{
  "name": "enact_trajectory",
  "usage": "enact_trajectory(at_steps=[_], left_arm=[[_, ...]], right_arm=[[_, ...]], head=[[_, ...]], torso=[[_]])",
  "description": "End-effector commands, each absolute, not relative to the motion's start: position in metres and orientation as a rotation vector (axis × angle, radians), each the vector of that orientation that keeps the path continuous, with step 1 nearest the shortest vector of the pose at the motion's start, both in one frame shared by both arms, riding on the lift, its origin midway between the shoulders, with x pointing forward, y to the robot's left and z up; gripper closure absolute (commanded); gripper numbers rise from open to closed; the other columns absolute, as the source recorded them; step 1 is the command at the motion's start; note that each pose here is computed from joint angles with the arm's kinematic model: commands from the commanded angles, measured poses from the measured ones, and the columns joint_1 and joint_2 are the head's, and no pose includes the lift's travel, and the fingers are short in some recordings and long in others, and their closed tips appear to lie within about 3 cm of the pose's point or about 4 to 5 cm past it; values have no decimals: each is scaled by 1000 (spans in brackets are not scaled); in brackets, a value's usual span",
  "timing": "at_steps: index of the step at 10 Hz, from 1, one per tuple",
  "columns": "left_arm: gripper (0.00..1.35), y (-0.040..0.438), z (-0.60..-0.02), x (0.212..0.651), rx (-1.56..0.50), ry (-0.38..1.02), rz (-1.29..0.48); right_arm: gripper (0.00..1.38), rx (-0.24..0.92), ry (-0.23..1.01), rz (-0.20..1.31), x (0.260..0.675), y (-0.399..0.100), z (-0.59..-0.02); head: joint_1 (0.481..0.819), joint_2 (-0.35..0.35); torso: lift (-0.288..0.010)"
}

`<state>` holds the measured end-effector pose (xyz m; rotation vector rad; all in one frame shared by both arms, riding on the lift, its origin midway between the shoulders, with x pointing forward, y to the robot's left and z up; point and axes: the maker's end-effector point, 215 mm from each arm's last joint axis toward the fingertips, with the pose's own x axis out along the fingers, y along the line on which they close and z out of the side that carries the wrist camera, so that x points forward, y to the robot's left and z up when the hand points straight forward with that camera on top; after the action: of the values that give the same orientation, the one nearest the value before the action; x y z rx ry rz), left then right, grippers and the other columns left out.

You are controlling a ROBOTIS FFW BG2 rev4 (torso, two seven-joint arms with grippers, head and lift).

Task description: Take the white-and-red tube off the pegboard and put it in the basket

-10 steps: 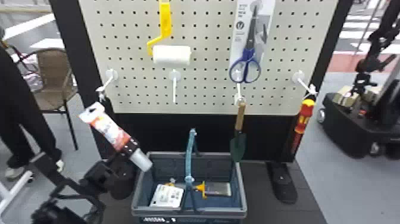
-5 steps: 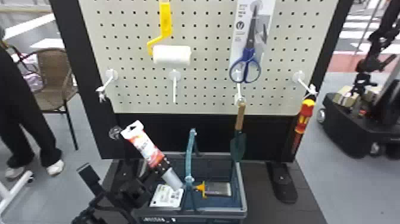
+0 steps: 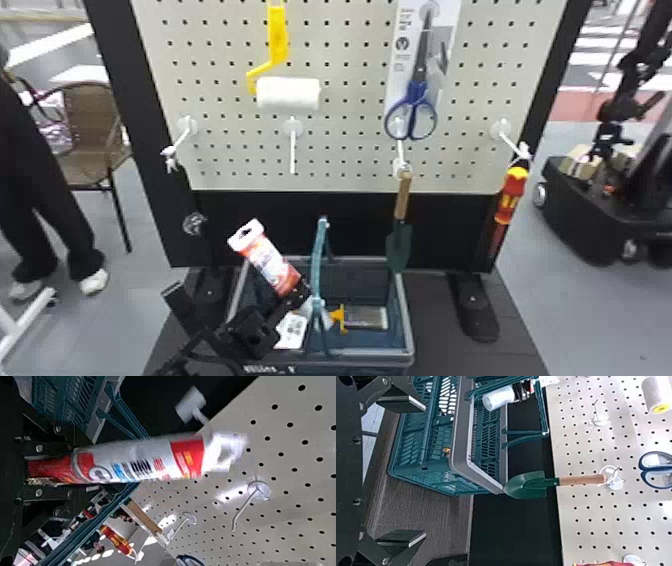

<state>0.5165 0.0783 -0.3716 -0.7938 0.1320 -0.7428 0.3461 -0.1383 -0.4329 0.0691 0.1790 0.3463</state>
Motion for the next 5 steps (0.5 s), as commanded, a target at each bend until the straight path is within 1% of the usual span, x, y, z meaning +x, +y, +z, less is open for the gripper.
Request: enact_trajectory(at_steps=[1,2,3,5], left_arm=[[387,85,-361,524,-744,82,-731],[185,86,-356,527,-726,66,-728],[18,88,-357,528,-713,63,-725],[9,88,-354,530,-694,57,-726]], right_arm=[[179,69,179,347,346,-139,-433],[179,69,178,348,346,-138,-433],[179,71,181,349,346,-138,-434],[179,71,181,351,346,-138,-434]], head=[[549,0],[549,0],[549,0],[549,0]], torso=[[-100],[-100],[-100],[-100]])
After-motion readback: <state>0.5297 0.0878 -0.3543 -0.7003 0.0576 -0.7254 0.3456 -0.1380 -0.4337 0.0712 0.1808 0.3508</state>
